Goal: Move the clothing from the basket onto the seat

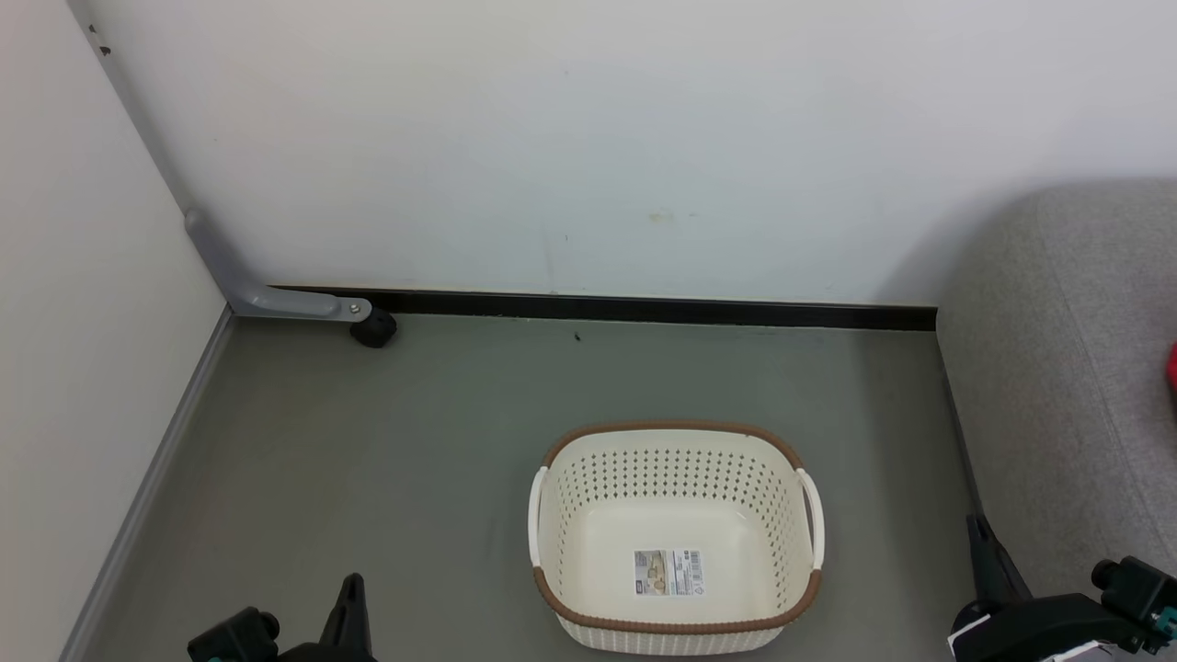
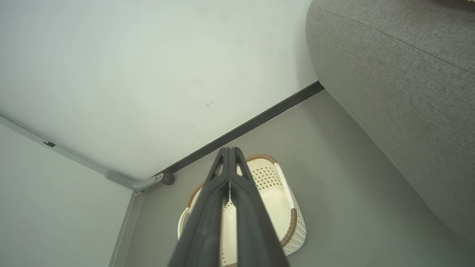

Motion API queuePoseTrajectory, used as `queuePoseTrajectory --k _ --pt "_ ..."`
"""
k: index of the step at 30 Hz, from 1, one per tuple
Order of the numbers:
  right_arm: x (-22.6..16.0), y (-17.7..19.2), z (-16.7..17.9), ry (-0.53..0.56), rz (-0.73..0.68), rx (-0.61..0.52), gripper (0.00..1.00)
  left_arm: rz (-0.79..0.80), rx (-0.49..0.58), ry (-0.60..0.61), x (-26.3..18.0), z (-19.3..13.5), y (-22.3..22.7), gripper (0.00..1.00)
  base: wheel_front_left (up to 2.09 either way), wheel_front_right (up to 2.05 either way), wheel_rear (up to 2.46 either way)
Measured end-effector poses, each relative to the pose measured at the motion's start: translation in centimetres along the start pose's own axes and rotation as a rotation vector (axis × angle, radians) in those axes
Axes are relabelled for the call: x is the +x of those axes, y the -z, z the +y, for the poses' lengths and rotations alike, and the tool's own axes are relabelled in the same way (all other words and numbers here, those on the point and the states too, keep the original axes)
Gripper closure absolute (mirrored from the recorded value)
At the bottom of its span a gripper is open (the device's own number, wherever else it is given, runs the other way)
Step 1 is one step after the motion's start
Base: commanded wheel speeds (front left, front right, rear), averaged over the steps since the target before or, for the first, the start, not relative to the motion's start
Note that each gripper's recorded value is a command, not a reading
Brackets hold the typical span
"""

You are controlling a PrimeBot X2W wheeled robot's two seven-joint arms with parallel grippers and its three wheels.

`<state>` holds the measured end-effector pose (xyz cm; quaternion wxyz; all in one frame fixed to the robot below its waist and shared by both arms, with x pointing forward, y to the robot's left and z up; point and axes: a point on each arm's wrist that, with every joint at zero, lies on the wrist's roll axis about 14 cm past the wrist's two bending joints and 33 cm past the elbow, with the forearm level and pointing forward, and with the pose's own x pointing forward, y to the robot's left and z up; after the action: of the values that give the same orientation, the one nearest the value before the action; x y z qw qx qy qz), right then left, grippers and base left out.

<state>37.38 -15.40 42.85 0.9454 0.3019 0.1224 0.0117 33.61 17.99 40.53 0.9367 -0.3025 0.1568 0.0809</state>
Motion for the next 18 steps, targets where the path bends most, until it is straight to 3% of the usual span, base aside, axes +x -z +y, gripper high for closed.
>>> queuePoseTrajectory --k 18 --pt "0.0 -1.6 -0.5 0.024 -0.037 0.224 1.00 0.004 -0.226 0.032 0.6 -0.9 -1.1 1.00 0.00 0.00 0.00"
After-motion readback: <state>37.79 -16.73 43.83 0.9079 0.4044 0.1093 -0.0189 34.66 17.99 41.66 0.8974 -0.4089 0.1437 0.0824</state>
